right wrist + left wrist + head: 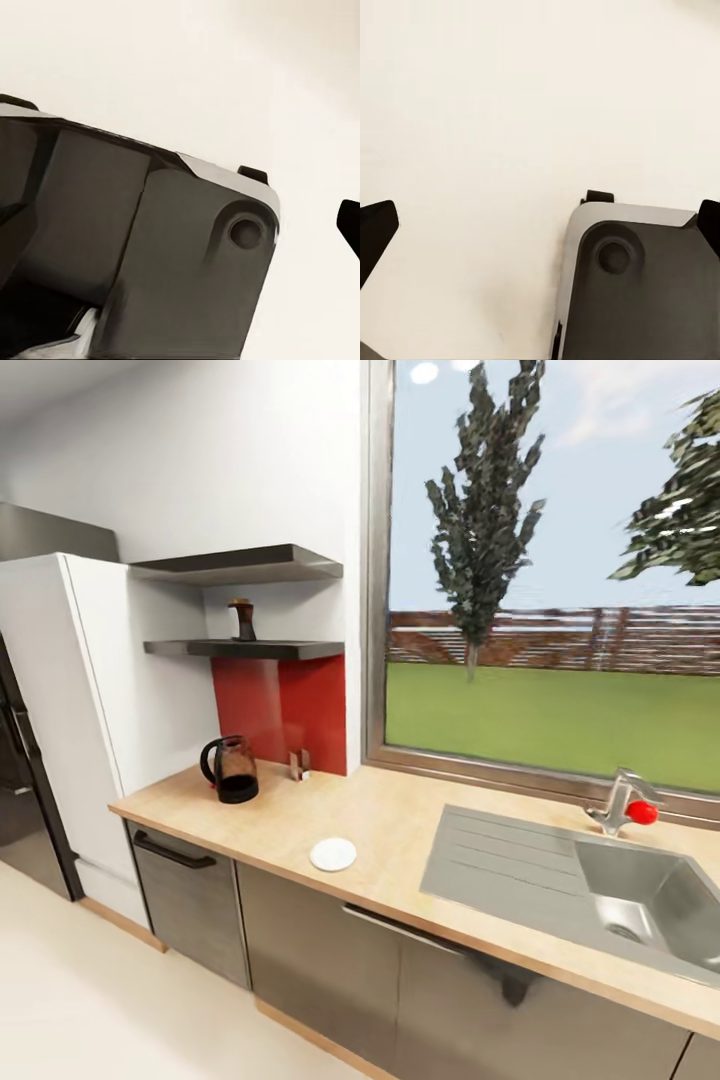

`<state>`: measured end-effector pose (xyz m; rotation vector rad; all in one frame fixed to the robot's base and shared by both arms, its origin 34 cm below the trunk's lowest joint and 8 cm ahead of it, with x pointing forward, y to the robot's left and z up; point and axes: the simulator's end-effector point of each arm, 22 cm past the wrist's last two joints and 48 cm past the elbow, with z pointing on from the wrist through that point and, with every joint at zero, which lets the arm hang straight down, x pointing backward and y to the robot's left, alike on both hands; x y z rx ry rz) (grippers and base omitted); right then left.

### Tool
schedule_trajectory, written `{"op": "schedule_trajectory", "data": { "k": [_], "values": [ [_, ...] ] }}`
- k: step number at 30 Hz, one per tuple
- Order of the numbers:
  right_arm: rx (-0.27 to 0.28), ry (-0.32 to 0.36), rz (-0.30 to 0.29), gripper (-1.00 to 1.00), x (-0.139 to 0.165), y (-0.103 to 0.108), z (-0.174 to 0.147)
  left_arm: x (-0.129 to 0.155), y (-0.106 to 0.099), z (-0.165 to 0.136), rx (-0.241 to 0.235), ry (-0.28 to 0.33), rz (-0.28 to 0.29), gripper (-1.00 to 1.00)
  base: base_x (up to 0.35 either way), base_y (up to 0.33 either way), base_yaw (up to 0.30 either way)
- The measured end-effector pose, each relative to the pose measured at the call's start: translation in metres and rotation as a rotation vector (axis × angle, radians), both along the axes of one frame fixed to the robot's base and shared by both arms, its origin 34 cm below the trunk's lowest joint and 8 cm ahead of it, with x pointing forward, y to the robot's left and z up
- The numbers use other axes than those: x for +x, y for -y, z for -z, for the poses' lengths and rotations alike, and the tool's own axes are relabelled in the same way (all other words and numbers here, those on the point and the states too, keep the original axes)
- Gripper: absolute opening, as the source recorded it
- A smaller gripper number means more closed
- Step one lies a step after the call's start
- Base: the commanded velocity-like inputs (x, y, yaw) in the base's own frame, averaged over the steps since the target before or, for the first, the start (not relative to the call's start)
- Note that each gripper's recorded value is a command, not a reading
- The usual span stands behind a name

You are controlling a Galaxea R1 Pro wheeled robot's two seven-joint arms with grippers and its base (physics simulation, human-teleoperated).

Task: Set up a coffee station on the kitchen countertop: keep the coffee maker on the countertop, move the bottle of coffee from the kitchen shelf to the counter next to the coffee maker, place a paper coffee filter on top of the coffee maker, put the saucer next to the coffee maker with the coffee cup on the saucer, and place the electric kettle next to the coffee maker.

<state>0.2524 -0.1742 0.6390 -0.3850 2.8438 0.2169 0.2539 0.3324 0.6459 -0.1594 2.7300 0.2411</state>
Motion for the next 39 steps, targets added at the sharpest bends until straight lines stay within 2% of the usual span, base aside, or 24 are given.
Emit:
{"op": "schedule_trajectory", "data": {
  "k": [2, 4, 6, 7, 9, 12, 16, 24, 39],
  "values": [
    [0.02, -0.044, 0.017, 1.0, -0.009, -0.003, 0.001, 0.0, 0.0, 0.0, 0.0, 0.0, 0.001, 1.0, 0.235, 0.273, 0.0],
    [0.023, -0.093, 0.066, 1.0, -0.017, -0.002, 0.003, 0.0, 0.0, 0.0, 0.0, 0.0, 0.001, 1.0, 0.235, 0.273, 0.0],
    [0.017, -0.11, 0.11, 1.0, -0.019, 0.002, 0.004, 0.0, 0.0, 0.0, 0.0, 0.0, 0.002, 1.0, 0.235, 0.273, 0.0],
    [-0.012, -0.111, 0.144, 1.0, -0.019, 0.009, 0.005, 0.0, 0.0, 0.0, 0.0, 0.0, 0.003, 1.0, 0.235, 0.273, 0.0],
    [-0.069, -0.105, 0.17, 1.0, -0.018, 0.023, 0.007, 0.0, 0.0, 0.0, 0.001, 0.0, 0.002, 1.0, 0.235, 0.273, 0.0],
    [-0.095, -0.1, 0.177, 1.0, -0.017, 0.028, 0.007, 0.0, -0.001, 0.0, 0.002, -0.001, 0.002, 1.0, 0.235, 0.273, 0.0],
    [-0.101, -0.096, 0.179, 1.0, -0.017, 0.03, 0.007, -0.001, -0.001, 0.0, 0.002, -0.001, 0.002, 1.0, 0.235, 0.273, 0.0],
    [-0.09, -0.095, 0.17, 1.0, -0.017, 0.023, 0.006, 0.0, 0.0, 0.0, 0.0, 0.0, 0.005, 1.0, 0.233, 0.274, 0.0],
    [-0.099, -0.096, 0.184, 1.0, -0.016, 0.028, 0.007, 0.0, 0.0, 0.0, 0.0, -0.002, 0.002, 1.0, 0.126, 0.319, 0.0]
  ]
}}
